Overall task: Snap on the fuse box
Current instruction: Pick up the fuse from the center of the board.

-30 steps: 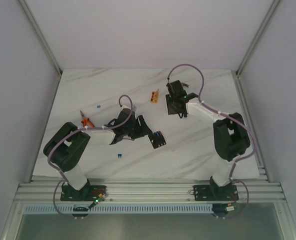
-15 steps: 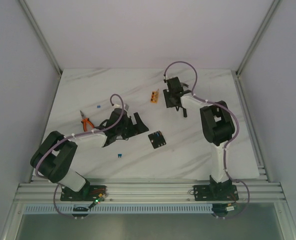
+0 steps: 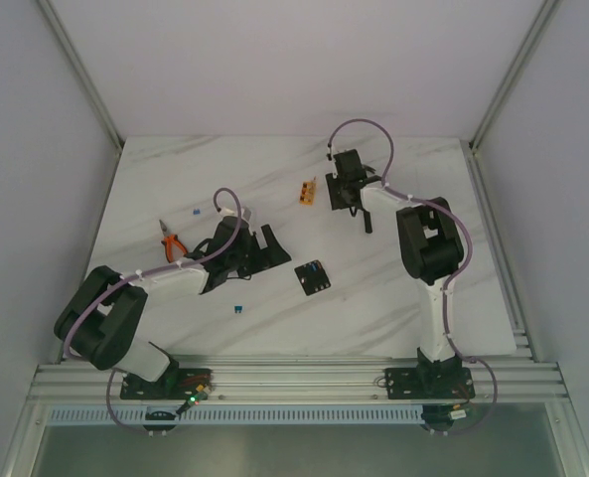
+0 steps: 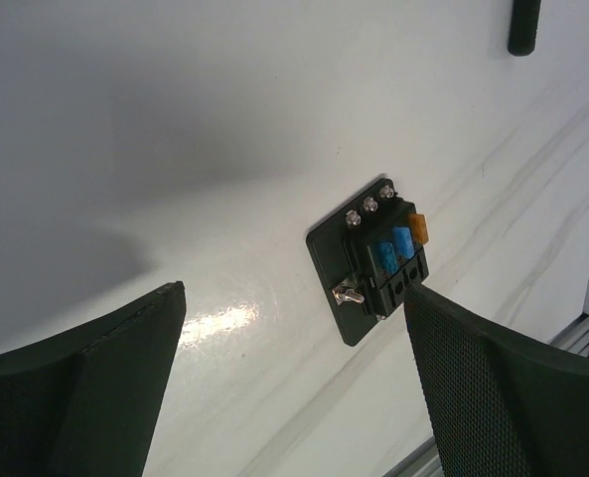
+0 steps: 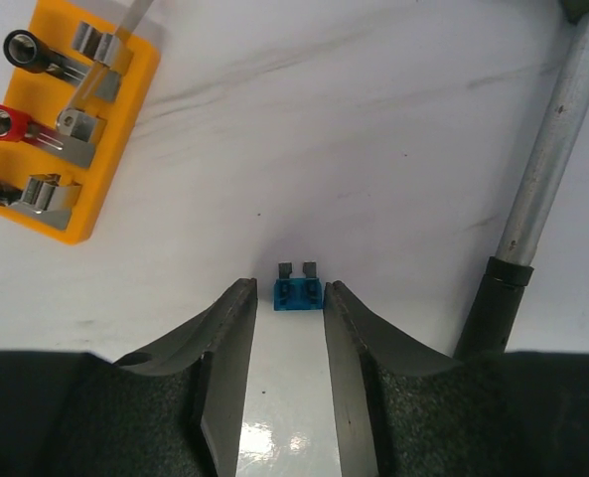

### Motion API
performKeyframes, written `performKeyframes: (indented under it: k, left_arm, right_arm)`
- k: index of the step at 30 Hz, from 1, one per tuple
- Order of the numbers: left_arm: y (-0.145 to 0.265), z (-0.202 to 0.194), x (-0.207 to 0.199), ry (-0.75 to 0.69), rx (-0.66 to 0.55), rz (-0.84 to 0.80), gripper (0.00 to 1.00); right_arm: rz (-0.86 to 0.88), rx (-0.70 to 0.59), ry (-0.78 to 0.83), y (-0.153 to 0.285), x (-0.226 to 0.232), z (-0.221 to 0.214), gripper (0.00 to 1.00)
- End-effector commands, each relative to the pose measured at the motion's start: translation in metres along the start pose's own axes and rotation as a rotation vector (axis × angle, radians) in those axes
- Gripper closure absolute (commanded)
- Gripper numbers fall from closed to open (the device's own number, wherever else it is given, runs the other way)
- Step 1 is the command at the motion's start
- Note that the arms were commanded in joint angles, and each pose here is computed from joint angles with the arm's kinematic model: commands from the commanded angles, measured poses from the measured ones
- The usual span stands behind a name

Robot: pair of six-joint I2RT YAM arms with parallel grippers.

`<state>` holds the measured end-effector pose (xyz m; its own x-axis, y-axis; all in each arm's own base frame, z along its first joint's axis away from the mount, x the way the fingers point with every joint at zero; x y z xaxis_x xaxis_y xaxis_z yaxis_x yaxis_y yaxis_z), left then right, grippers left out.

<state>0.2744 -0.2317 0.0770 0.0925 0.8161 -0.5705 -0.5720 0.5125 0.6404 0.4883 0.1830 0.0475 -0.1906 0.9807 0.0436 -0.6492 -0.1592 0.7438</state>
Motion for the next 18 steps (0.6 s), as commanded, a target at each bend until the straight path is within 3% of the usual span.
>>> performKeyframes:
  k: [1,18]
  left_arm:
    - [0.004,-0.001,0.007,-0.011,-0.001,0.023,0.0]
    - [0.006,-0.004,0.007,0.001,0.005,0.018,0.0]
  right_arm:
    - [0.028,-0.004,-0.004,-0.005,0.004,0.005,0.61]
    - [-0.059,0.049,-0.028,-0.006,-0.009,-0.012,0.71]
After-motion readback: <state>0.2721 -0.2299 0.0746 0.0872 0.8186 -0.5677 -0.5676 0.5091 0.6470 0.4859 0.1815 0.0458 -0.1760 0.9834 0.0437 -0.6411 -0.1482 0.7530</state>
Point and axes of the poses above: each gripper's point midway between its finger pads, its own y axis back along the fingers, its own x axis along the line the jaws close on, z = x × y, the point moved 3 cm from there along y, back along the fingers, and after that the axes turned 7 degrees about -y, right-handed, at the moved point
